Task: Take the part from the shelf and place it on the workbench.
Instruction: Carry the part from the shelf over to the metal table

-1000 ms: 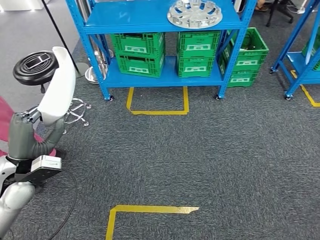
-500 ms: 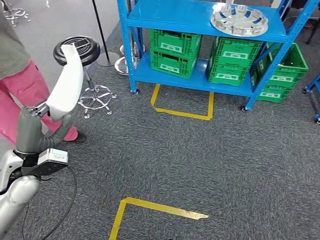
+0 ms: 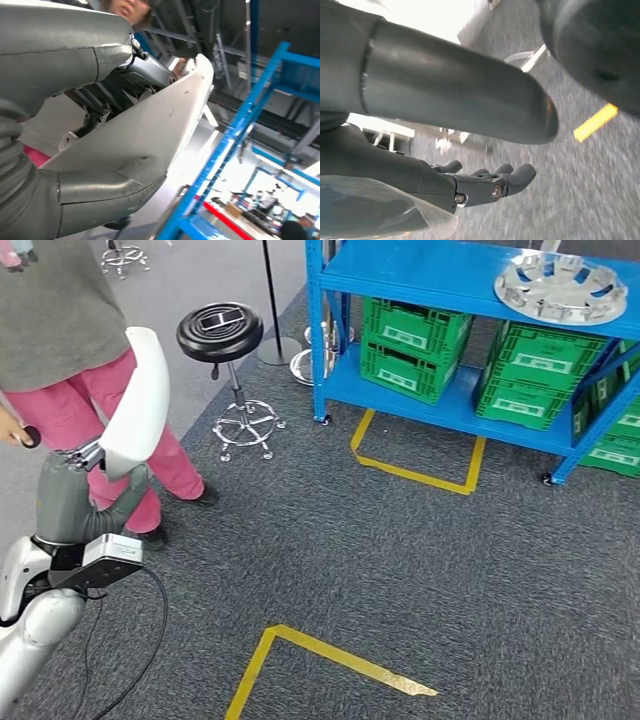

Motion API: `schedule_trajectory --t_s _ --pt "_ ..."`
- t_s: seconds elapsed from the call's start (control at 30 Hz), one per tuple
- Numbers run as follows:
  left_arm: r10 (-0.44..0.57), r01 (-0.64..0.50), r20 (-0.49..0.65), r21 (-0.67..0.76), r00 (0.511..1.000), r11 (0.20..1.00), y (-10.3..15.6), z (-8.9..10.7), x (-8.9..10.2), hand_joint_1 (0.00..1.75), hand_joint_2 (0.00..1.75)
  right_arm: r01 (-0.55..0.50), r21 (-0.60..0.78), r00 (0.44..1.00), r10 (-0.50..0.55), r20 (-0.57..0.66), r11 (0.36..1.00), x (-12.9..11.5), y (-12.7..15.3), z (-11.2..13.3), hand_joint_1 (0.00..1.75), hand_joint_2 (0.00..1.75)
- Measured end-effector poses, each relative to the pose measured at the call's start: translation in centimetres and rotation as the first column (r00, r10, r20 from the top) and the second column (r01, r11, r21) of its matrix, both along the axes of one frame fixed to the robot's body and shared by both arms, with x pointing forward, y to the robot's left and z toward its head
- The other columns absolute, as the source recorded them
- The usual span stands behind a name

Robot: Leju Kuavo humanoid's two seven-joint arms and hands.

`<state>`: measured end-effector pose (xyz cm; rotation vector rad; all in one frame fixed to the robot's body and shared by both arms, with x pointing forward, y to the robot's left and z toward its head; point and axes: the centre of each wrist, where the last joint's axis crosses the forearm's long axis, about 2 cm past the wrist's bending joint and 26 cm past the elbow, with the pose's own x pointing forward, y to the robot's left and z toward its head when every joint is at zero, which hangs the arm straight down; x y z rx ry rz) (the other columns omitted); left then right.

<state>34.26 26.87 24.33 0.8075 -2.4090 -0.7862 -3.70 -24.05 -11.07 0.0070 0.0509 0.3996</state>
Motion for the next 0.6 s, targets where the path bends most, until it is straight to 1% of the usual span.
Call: schedule_trajectory --t_s 0.4,0.6 --pt "-0.002 0.002 0.005 0.004 1.000 1.000 -0.09 0.31 0.27 1.75 1.75 -0.001 0.000 1.000 0.001 0.016 1.000 0.32 0.01 -0.01 0.00 0.00" --pt "0.003 -0.003 -0.005 0.002 1.000 1.000 -0.06 -0.15 0.08 1.75 1.75 0.016 -0.027 0.996 -0.014 0.087 1.000 0.18 -0.10 0.00 0.00 0.00"
